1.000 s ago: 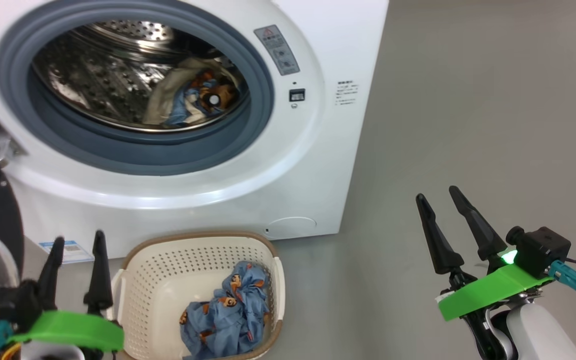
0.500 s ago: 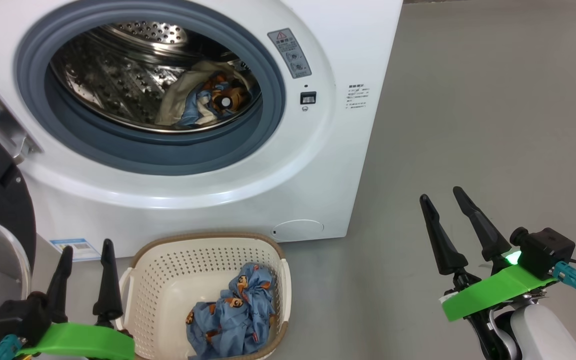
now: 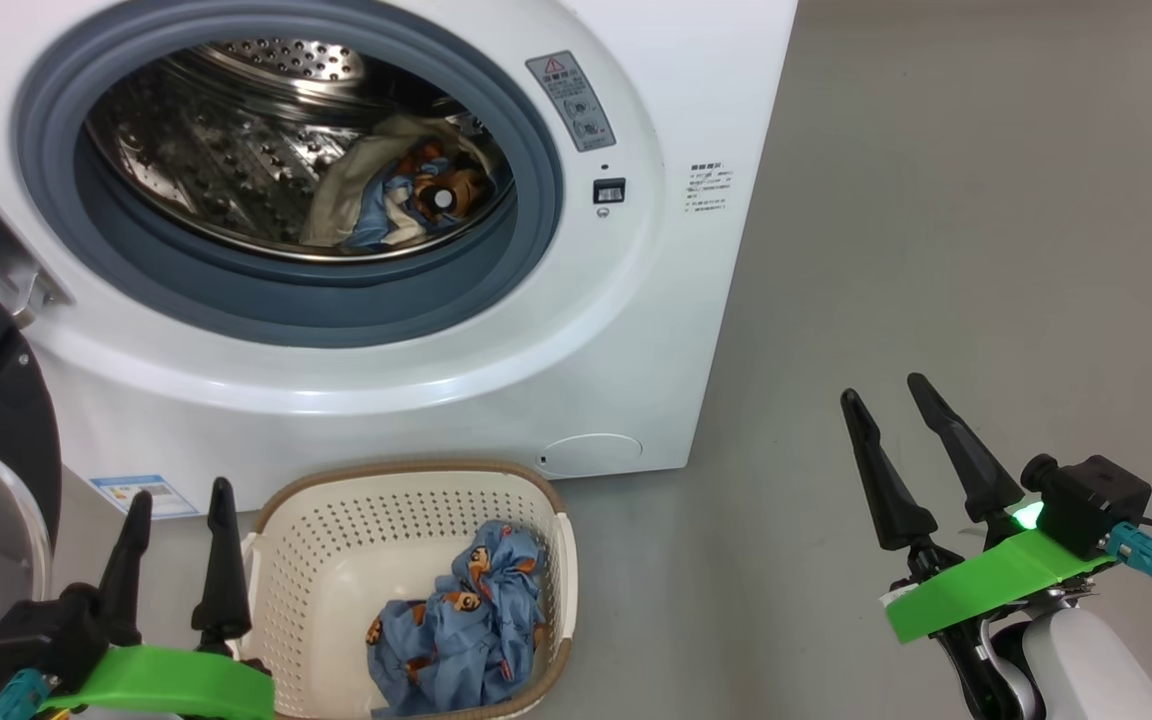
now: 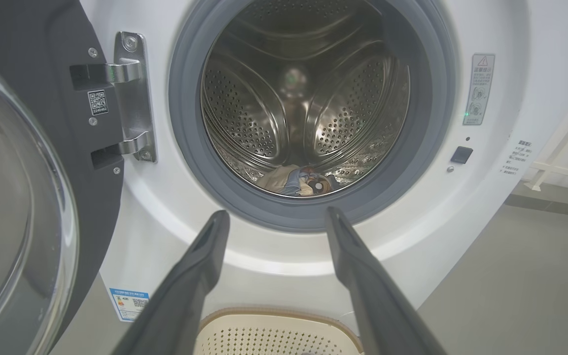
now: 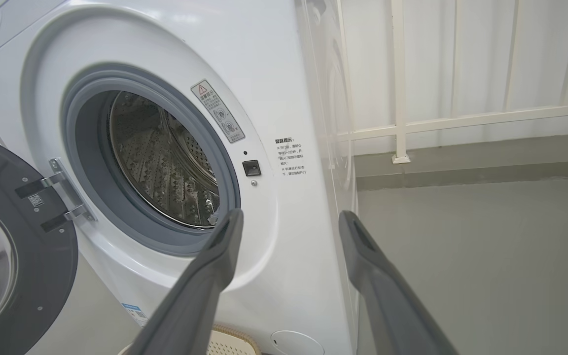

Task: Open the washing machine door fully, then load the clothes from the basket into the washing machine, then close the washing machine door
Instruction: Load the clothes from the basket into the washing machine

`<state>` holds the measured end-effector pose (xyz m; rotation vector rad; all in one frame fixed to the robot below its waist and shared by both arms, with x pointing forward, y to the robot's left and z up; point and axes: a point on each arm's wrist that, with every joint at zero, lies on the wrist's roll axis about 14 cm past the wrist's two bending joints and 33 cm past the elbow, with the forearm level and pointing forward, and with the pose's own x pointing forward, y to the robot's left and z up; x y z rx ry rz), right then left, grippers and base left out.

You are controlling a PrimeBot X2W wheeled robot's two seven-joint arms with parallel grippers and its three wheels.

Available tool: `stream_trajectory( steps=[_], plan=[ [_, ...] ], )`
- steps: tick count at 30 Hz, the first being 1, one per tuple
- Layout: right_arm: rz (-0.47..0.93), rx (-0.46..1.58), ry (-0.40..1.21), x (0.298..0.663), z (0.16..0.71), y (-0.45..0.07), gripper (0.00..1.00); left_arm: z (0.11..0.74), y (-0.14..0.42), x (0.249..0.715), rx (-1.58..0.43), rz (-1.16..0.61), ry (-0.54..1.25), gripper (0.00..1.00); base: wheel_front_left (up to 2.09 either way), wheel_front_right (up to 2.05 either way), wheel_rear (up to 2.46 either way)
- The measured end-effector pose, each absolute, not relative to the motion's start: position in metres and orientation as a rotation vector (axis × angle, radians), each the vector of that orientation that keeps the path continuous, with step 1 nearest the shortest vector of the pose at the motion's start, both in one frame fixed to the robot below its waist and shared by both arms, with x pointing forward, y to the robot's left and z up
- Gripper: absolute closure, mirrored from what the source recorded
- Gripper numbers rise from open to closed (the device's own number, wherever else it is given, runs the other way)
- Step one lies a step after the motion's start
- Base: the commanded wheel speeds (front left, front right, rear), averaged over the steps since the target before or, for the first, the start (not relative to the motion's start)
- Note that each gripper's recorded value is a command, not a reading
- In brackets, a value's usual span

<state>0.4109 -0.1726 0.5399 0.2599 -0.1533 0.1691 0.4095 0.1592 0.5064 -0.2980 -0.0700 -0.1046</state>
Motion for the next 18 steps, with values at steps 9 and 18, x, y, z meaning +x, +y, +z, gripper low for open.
stream_trajectory(
  steps=[9, 18],
  plan=[
    [0.152, 0.261, -0.122, 0.414, 0.528, -0.177, 0.00, 0.489, 0.151, 0.416, -0.299, -0.132, -0.012, 0.00, 0.00, 0.00, 0.00],
    [0.132, 0.268, -0.087, 0.429, 0.511, -0.180, 0.00, 0.450, 0.128, 0.441, -0.290, -0.219, 0.128, 0.00, 0.00, 0.00, 0.00]
  ],
)
